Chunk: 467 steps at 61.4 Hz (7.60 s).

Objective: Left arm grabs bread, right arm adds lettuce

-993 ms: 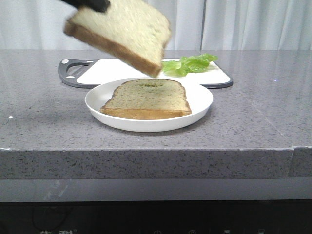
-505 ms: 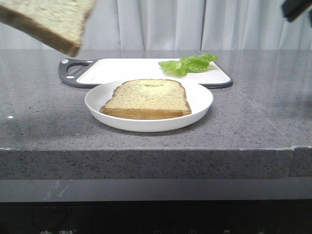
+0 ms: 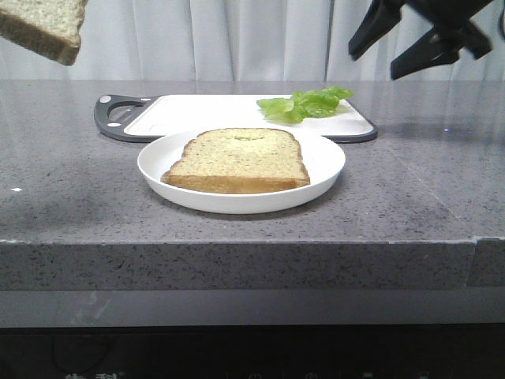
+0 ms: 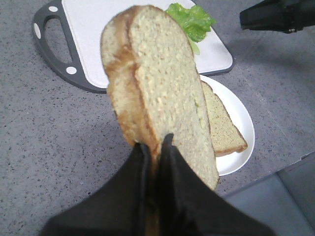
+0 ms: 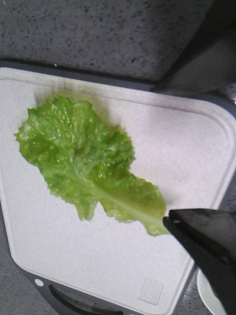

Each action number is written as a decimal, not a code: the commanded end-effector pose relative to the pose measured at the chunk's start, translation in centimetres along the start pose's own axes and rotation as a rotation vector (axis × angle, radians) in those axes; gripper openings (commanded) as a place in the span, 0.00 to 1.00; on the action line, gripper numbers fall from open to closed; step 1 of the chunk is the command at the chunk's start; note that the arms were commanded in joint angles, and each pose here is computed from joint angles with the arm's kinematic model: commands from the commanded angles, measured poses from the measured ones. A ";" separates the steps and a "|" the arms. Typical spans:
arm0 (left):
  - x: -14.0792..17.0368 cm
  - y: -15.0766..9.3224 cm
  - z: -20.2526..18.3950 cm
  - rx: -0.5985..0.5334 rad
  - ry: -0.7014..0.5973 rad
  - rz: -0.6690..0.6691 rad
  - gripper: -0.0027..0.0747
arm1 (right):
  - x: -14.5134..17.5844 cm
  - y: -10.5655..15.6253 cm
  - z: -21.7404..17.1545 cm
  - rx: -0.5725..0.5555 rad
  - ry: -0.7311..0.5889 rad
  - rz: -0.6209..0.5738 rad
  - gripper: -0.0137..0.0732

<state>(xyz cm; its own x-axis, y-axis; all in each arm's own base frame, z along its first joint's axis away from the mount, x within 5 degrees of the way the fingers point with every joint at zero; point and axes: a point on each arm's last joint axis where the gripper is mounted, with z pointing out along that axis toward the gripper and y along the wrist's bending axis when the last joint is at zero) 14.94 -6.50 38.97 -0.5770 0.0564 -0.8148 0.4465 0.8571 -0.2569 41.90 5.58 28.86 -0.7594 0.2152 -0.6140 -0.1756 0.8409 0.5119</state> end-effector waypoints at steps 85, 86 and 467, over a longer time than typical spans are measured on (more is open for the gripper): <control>-1.2 -0.1 -0.9 -0.028 -0.100 0.010 0.01 | -3.9 9.7 -6.9 -0.336 -0.177 -0.218 0.06; -1.2 -0.1 -0.9 -0.028 -0.100 0.010 0.01 | -3.7 9.8 -7.2 -0.340 -0.179 -0.221 0.06; 9.3 1.8 -6.5 -0.404 -0.264 0.132 0.01 | 20.0 7.3 -28.0 0.276 -0.194 -0.337 0.02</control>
<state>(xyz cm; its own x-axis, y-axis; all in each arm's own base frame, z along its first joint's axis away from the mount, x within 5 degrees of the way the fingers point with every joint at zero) 5.70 -1.41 33.36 -0.4702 0.0970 -0.8772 0.2038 0.9790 -0.0010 7.63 2.21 36.09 -0.6162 -0.0282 -0.7871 -0.1941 0.9740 0.1171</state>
